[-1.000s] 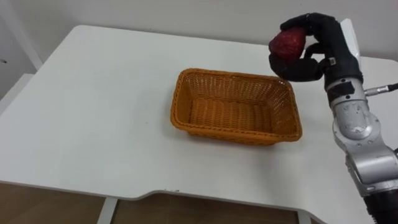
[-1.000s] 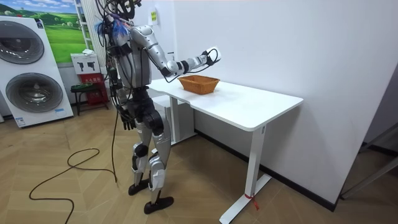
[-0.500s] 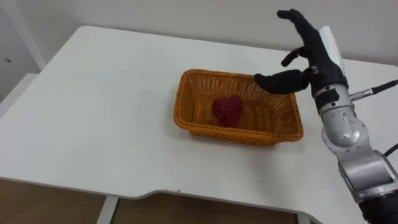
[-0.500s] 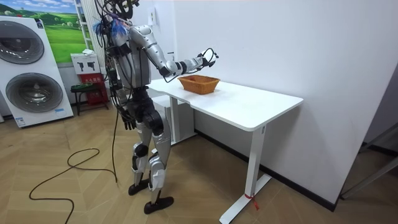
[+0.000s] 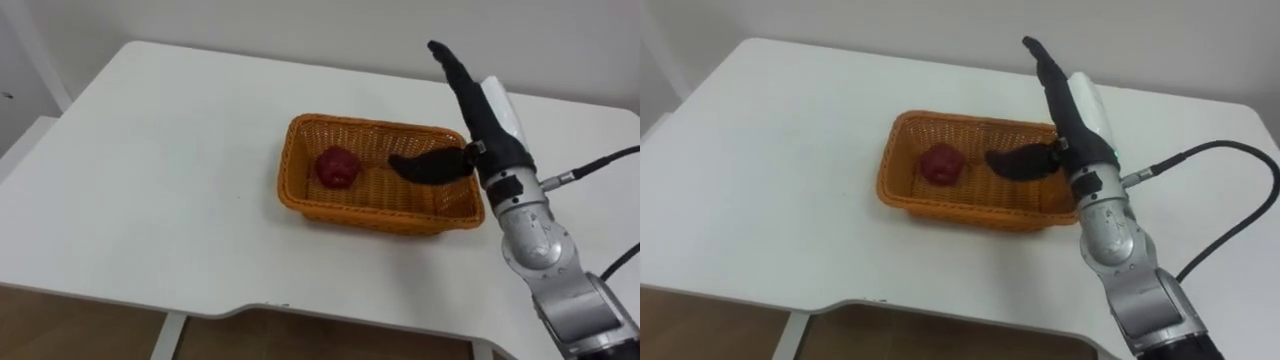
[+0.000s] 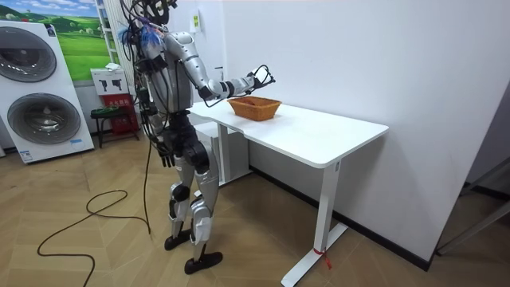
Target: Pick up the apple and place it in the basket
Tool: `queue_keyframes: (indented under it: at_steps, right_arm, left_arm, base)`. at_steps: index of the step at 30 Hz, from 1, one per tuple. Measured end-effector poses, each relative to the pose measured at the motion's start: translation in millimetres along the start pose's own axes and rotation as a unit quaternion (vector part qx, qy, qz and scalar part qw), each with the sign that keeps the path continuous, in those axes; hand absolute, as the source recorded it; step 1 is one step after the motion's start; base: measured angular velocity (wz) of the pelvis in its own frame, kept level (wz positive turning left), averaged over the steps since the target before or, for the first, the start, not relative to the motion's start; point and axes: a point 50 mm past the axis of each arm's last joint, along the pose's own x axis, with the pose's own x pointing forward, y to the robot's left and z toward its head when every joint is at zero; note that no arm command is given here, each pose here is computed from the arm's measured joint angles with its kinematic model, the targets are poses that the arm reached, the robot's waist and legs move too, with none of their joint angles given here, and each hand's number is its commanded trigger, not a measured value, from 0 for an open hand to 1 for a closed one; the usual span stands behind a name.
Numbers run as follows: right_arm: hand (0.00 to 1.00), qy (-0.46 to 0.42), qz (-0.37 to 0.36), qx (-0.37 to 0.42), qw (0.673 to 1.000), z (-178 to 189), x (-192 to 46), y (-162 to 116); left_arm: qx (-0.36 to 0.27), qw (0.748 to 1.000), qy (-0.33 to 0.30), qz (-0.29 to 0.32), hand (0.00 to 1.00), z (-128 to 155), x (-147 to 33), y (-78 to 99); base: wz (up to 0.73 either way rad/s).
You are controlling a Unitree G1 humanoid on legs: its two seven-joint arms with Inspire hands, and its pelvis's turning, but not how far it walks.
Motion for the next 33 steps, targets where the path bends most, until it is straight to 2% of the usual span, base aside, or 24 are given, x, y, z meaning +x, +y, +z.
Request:
queue_keyframes:
  at_steps: [4,8,10,13,15,16,19,22,24,28,33]
  right_arm:
    - [0.0,-0.013,-0.002,-0.026,1.0,2.6,0.1,-0.3]
    - [0.0,-0.021,-0.027,-0.019,0.999,5.7,0.7,-9.9]
    - [0.0,-0.026,-0.06,-0.011,0.998,7.7,1.5,-21.8]
    - [0.0,-0.025,-0.152,0.012,0.988,1.5,-3.7,-51.9]
    - [0.0,-0.014,-0.242,0.017,0.97,-6.2,-12.2,-76.4]
    - [0.0,-0.012,-0.263,0.019,0.965,-7.4,-13.8,-82.1]
    - [0.0,0.005,-0.386,0.049,0.921,-17.2,-28.9,-116.9]
    - [0.0,0.024,-0.458,0.054,0.887,-25.9,-44.1,-133.3]
    - [0.0,0.045,-0.525,0.085,0.845,-35.6,-58.7,-148.9]
    - [0.0,0.077,-0.612,0.094,0.782,-49.6,-85.9,-164.3]
    - [0.0,0.171,-0.696,0.11,0.689,-86.2,-128.5,-172.7]
  left_arm:
    - [0.0,1.0,-0.002,0.0,0.0,0.2,0.0,-0.1]
    - [-0.002,1.0,0.006,0.0,0.0,-6.5,-1.0,-1.1]
    - [-0.002,1.0,0.009,-0.001,0.0,-10.6,-1.9,-2.5]
    - [-0.027,0.999,0.018,0.004,0.0,-19.7,-3.4,-1.2]
    - [-0.041,0.999,0.024,0.013,0.0,-27.3,-5.0,0.6]
    - [-0.042,0.999,0.026,0.015,0.0,-29.5,-5.5,0.5]
    - [-0.05,0.998,0.039,0.025,0.0,-41.6,-8.5,-0.3]
    - [-0.054,0.997,0.047,0.031,0.0,-48.1,-10.2,-0.1]
    - [-0.062,0.996,0.053,0.04,0.0,-53.0,-11.5,1.0]
    - [-0.072,0.995,0.055,0.048,0.0,-54.2,-11.9,-0.4]
    - [-0.091,0.992,0.044,0.068,0.0,-49.0,-11.9,3.6]
  base:
    - [0.0]
    - [0.01]
    - [0.05]
    - [0.0]
    - [-0.07]
    - [-0.06]
    - [0.0]
    - [-0.06]
    - [0.0]
    - [-0.18]
    - [-0.13]
